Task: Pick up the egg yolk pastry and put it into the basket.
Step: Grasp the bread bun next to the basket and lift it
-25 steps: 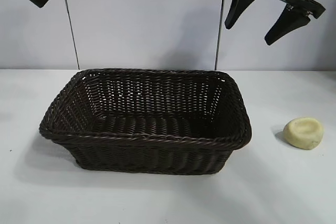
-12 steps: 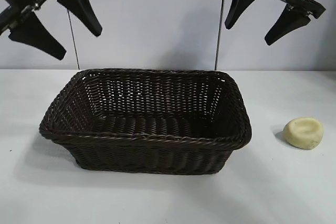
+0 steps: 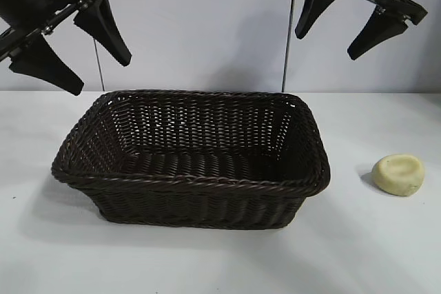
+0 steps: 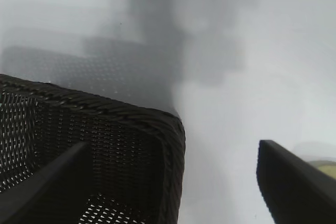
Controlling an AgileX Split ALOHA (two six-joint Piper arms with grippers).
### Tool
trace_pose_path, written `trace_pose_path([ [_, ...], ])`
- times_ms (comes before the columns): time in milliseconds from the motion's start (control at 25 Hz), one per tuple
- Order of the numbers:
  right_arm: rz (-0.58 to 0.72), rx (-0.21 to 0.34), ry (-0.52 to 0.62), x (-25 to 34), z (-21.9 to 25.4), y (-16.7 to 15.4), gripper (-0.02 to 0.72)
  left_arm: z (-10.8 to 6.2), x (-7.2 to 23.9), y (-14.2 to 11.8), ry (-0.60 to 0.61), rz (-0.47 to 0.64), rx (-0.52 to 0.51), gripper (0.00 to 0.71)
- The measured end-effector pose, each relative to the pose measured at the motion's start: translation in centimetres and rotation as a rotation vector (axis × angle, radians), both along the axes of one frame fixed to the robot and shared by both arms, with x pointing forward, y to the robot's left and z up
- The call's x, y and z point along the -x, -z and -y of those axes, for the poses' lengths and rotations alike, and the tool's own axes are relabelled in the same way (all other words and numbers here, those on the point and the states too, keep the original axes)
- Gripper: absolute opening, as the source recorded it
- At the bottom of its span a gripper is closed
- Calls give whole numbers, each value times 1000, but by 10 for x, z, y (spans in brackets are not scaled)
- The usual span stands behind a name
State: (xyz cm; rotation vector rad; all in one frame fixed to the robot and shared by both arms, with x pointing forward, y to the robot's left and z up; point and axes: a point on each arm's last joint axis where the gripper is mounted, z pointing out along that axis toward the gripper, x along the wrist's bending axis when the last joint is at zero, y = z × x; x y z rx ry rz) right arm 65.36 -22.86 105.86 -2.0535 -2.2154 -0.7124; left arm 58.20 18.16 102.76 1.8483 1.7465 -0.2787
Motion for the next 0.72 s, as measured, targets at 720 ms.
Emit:
trace_pose_path([
  [720, -77, 111, 143, 2, 88, 7, 610, 0, 0, 0, -1, 2, 0, 517],
])
